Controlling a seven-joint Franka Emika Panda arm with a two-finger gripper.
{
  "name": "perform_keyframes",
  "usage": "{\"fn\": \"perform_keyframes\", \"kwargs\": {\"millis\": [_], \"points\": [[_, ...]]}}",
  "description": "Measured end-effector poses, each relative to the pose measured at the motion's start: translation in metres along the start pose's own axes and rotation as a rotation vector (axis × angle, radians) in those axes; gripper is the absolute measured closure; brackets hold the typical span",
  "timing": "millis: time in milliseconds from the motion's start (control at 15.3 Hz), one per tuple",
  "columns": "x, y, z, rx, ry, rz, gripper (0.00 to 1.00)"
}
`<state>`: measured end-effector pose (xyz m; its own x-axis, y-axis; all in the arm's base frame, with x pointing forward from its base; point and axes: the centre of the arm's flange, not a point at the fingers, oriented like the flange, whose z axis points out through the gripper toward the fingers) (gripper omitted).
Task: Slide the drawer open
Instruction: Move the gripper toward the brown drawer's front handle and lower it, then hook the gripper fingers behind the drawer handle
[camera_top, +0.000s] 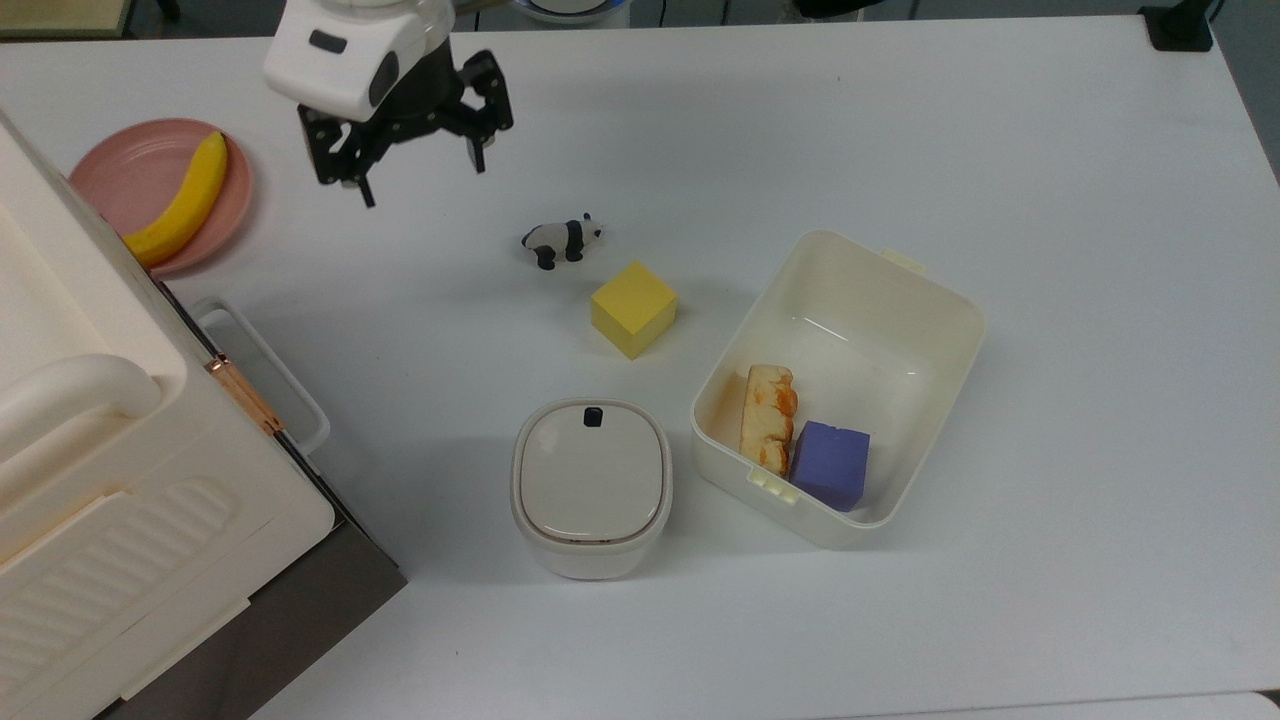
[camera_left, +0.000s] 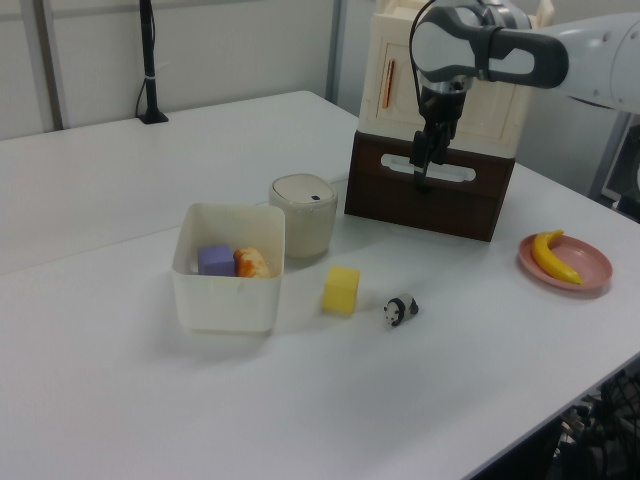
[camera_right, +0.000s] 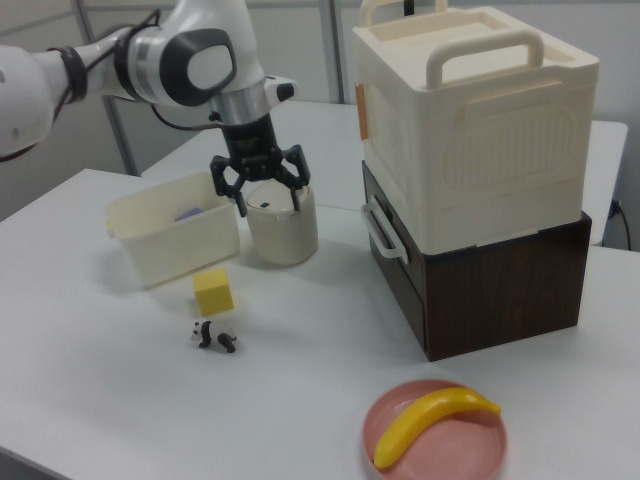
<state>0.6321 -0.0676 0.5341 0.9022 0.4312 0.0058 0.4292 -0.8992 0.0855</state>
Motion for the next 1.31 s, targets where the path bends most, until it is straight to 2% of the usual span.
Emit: {"fn": "perform_keyframes", "kwargs": {"millis": [262,655,917,1310], "points": [[0.011,0.022,0.018,-0.076,0.051,-0.025,0.03],[0.030,0.052,0.050,-0.224,0.121,-0.046,0.04],[0.031,0.068,0.073,-0.260,0.126,-0.035,0.03],[0.032,0.075,0.098,-0.260,0.100,-0.030,0.03]]}}
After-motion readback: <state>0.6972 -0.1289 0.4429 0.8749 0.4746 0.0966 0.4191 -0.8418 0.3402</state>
